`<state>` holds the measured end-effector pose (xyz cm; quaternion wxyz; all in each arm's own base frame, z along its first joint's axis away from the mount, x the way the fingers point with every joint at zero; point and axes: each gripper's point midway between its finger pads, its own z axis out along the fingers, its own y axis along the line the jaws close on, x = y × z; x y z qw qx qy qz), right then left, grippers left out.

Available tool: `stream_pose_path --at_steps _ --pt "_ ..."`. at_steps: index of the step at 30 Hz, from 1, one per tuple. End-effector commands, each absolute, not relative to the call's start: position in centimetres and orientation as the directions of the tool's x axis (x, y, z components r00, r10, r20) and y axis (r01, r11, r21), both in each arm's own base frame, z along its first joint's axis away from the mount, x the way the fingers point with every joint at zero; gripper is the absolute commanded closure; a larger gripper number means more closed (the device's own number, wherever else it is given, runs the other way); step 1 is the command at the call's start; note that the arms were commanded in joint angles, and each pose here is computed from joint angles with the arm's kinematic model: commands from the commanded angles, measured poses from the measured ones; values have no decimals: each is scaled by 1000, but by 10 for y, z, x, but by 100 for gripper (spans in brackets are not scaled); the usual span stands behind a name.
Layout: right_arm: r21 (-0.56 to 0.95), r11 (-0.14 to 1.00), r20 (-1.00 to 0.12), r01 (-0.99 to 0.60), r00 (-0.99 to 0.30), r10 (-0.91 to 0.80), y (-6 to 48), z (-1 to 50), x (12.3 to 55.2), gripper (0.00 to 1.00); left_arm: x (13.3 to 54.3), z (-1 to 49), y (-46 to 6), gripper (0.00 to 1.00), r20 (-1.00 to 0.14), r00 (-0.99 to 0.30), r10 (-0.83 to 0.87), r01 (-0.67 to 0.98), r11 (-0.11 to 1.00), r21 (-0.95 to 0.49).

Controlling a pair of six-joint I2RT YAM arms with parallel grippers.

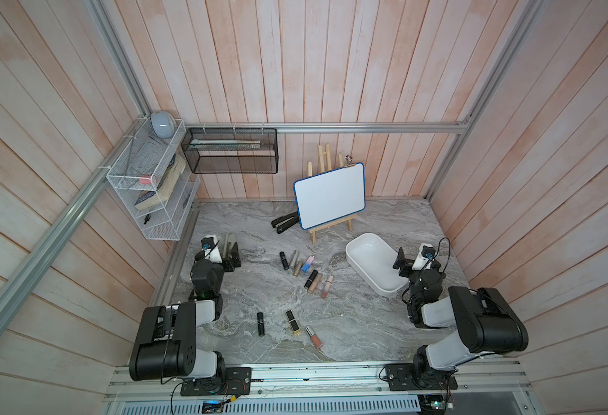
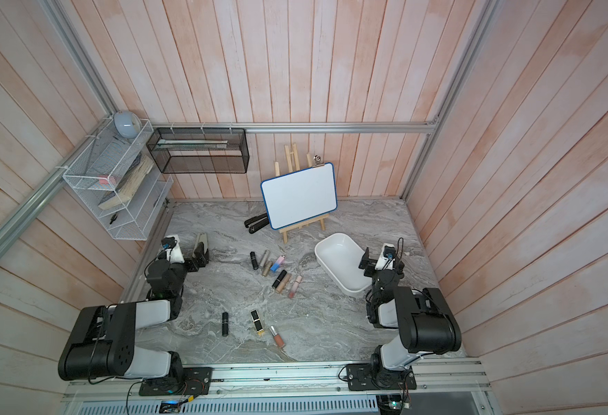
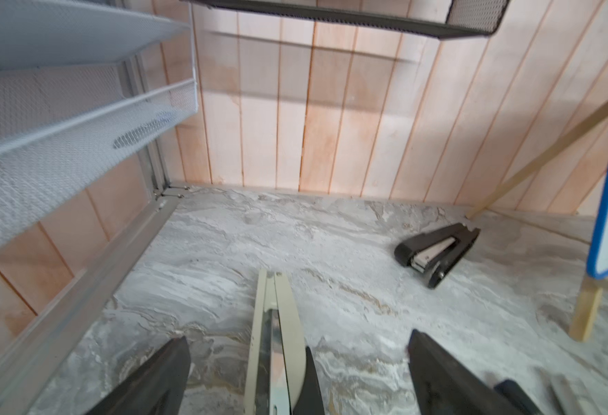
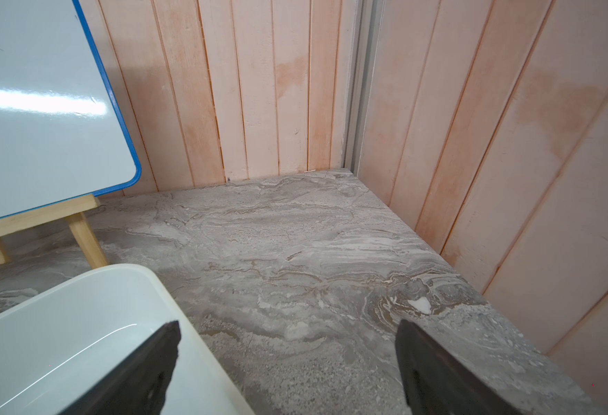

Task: Put the lipstick into the storage box
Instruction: Adjust the storage box at the center of the board.

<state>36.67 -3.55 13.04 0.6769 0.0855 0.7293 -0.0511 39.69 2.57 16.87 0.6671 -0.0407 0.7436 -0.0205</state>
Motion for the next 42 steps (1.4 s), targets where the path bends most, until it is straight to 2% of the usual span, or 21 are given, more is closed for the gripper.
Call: stream_pose_path --at_steps 1,4,9,11,14,18,22,28,33,38,42 --pt "72 963 -996 258 -24 80 -47 143 361 2 396 181 40 0 -977 -111 -185 -121 978 -171" --pt "78 955 -996 285 -19 87 -52 148 359 2 400 199 34 0 -954 -103 -281 -95 958 -272" --pt "132 916 -990 379 1 142 -68 171 353 2 421 207 -3 0 -849 -313 -426 29 889 -457" --pt "205 887 -966 414 -57 251 -75 172 359 2 423 206 -19 0 -781 -377 -498 64 827 -558" --pt "260 892 -933 370 -140 330 -63 182 368 3 413 214 -42 0 -736 -427 -525 158 758 -633" --pt "411 891 -866 194 -223 448 -22 200 371 9 395 224 -69 0 -725 -480 -495 255 712 -654" --pt "511 852 -763 116 -393 512 18 201 367 13 377 225 -90 1 -703 -531 -473 305 668 -679" --pt "524 851 -647 32 -634 423 94 201 342 14 346 223 -123 0 -694 -587 -417 359 634 -685" --pt "495 856 -560 150 -698 447 100 183 314 14 324 210 -155 0 -701 -628 -337 380 653 -655" --pt "445 822 -520 357 -644 561 64 165 282 13 311 198 -167 0 -695 -655 -298 373 672 -640" --pt "427 795 -513 431 -609 605 46 154 259 13 304 201 -169 0 -701 -655 -282 377 682 -626"
